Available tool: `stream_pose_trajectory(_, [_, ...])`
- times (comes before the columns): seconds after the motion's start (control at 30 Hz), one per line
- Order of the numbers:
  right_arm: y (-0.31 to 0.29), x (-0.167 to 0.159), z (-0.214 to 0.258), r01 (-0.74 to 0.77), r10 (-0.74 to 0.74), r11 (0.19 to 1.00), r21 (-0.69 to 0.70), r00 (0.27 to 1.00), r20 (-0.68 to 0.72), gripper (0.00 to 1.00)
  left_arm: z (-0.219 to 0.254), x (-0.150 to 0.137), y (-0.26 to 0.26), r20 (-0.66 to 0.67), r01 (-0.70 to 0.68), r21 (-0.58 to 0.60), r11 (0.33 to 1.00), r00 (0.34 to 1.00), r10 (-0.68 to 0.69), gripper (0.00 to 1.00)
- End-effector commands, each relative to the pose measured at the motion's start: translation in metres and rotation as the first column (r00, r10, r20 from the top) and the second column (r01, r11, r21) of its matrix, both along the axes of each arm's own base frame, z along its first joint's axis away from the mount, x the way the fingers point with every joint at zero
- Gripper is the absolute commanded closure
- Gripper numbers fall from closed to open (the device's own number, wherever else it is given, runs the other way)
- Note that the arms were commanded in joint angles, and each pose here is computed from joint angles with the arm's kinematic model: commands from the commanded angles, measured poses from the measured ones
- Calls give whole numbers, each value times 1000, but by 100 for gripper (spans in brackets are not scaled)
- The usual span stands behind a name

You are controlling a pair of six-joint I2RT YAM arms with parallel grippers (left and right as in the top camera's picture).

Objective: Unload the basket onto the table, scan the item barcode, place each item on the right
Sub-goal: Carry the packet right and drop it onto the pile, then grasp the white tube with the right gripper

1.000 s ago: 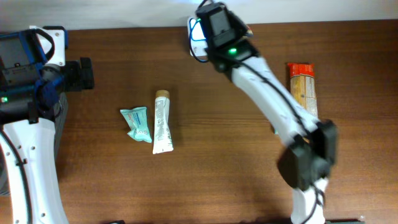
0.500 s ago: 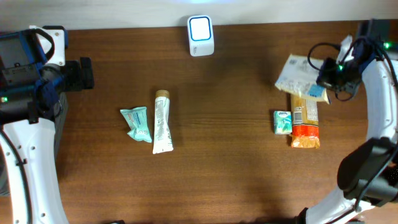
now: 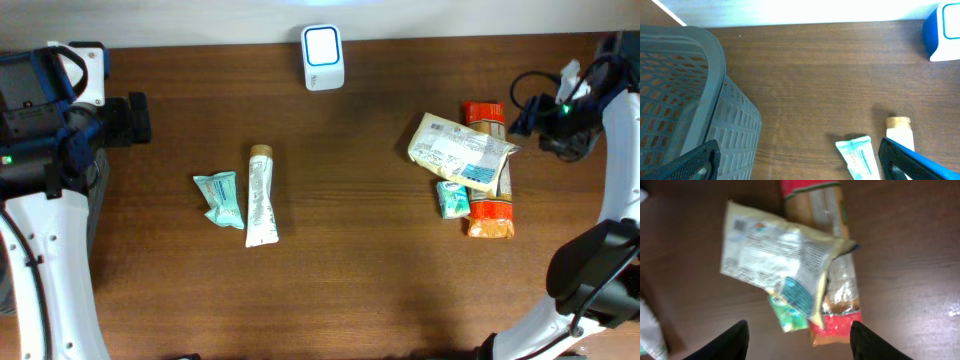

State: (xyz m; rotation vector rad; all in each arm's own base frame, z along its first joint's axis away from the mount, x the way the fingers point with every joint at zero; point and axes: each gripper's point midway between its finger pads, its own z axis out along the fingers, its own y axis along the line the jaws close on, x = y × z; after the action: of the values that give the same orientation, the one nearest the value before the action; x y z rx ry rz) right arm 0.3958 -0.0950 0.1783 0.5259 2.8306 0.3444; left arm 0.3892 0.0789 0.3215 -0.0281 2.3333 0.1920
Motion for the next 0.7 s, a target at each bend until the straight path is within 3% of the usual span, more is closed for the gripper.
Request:
stream_pose_trajectory(0.0, [62, 20, 42, -163, 157, 986, 43, 980, 119, 28, 4, -1, -1, 10, 13, 7, 1000, 1000, -13, 1])
stream_pose_trajectory(0.03, [95, 26, 47, -235, 215, 965, 118, 963, 163, 13, 4, -1, -1, 10, 13, 7, 1000, 1000, -13, 1])
stream_pose_trajectory(0.1, [157, 38, 49, -352, 304, 913, 205, 924, 230, 1, 4, -1, -1, 10, 13, 7, 1000, 1000, -13, 1])
stream_pose_trajectory(0.3, [301, 41, -11, -517, 484, 816, 257, 856, 184, 2, 4, -1, -1, 10, 13, 7, 1000, 1000, -13, 1])
stream_pose_trajectory(0.4, [369, 20, -56, -571, 566, 767, 292, 817, 109, 13, 4, -1, -1, 10, 13, 7, 1000, 1000, -13, 1])
stream_pose_trajectory(0.5, [417, 0, -87, -605, 615, 736, 303, 785, 73, 18, 4, -1, -1, 10, 13, 7, 1000, 1000, -13, 1])
stream_pose_trajectory(0.67, [448, -22, -132, -603, 624, 761, 239, 781, -19, 21, 4, -1, -1, 10, 13, 7, 1000, 1000, -13, 1])
